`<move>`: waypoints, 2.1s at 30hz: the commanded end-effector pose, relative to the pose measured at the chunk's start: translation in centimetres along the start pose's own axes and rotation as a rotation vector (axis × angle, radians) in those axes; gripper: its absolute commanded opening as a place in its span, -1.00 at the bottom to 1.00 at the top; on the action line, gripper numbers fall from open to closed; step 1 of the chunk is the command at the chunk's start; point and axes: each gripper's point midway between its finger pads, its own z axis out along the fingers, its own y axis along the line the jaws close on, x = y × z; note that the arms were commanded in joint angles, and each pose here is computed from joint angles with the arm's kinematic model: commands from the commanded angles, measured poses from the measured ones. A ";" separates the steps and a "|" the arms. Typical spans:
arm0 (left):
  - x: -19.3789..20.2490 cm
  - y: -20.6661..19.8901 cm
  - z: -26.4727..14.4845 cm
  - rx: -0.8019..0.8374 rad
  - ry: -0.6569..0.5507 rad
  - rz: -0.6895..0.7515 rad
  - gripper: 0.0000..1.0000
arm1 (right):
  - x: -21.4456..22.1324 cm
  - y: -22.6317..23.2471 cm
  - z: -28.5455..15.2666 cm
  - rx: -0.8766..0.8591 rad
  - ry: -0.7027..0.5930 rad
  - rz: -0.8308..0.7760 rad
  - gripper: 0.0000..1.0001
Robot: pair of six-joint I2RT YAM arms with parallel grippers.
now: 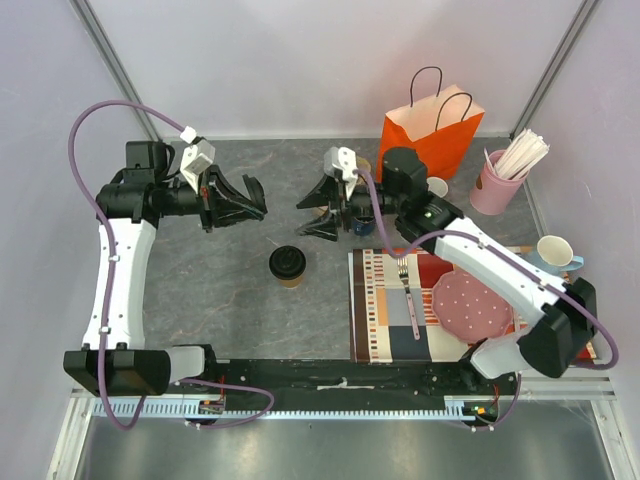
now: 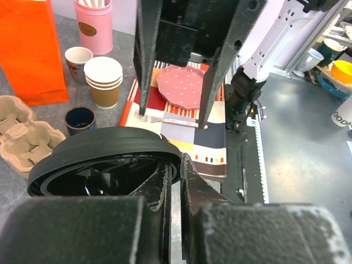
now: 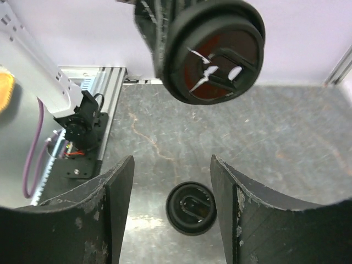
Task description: Pack the takeout coffee
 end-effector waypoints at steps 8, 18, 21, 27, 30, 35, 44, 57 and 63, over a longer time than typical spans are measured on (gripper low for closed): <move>-5.5 -8.8 1.4 0.309 -0.122 -0.025 -0.95 | -6.9 4.0 -0.5 -0.062 -0.217 -0.362 0.21; -5.4 -9.4 1.5 0.324 -0.124 -0.010 -0.95 | -7.4 5.6 1.0 -0.159 -0.229 -0.316 -0.06; -5.5 -9.4 1.6 0.333 -0.126 -0.012 -0.95 | -7.4 5.6 2.0 -0.156 -0.225 -0.300 -0.08; -5.4 -9.5 1.6 0.340 -0.131 -0.009 -0.95 | -7.1 5.4 2.9 -0.159 -0.212 -0.292 -0.29; -5.3 -9.4 1.7 0.339 -0.132 -0.007 -0.95 | -6.7 5.3 3.3 -0.163 -0.203 -0.280 -0.48; -5.2 -9.1 1.7 0.339 -0.132 -0.013 -0.95 | -6.4 5.4 3.3 -0.181 -0.180 -0.277 -0.73; -3.9 -6.4 2.4 0.280 -0.066 -0.080 -0.95 | -4.4 4.2 3.4 -0.111 -0.120 -0.238 -1.00; -2.2 -1.6 2.9 0.046 0.038 -0.161 -0.41 | -1.2 0.5 3.1 0.094 -0.008 -0.182 -1.00; -1.8 -0.5 2.9 -0.016 0.055 -0.166 -0.12 | 0.1 -1.3 2.5 0.175 0.041 -0.149 -1.00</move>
